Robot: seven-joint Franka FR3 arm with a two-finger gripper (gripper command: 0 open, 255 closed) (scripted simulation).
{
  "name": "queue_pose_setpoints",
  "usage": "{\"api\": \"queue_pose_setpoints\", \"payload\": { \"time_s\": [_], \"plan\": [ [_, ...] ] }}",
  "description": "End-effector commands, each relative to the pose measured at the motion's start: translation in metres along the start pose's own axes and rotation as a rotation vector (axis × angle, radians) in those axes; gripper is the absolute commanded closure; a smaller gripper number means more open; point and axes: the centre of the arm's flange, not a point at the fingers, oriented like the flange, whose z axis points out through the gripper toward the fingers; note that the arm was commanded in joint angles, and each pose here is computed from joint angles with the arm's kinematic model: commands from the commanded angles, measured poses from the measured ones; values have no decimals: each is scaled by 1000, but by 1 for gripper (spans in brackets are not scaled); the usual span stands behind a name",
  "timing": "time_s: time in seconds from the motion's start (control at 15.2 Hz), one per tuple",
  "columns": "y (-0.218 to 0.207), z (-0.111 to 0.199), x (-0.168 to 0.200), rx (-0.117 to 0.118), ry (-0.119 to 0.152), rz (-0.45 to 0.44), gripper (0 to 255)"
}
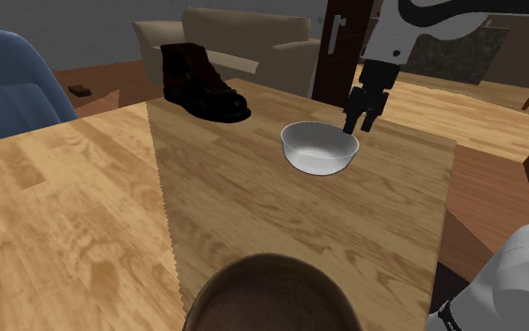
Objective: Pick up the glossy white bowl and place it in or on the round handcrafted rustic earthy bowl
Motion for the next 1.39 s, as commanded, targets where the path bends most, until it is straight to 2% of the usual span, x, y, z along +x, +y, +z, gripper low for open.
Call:
{"api": "queue_pose_setpoints", "payload": {
  "time_s": [0.0,0.13,0.66,0.73,1.32],
  "plan": [
    [0,10,1,1,1,0,0],
    [0,18,1,1,1,0,0],
    [0,18,1,1,1,0,0],
    [0,18,1,1,1,0,255],
    [0,18,1,1,1,0,255]
  ]
}}
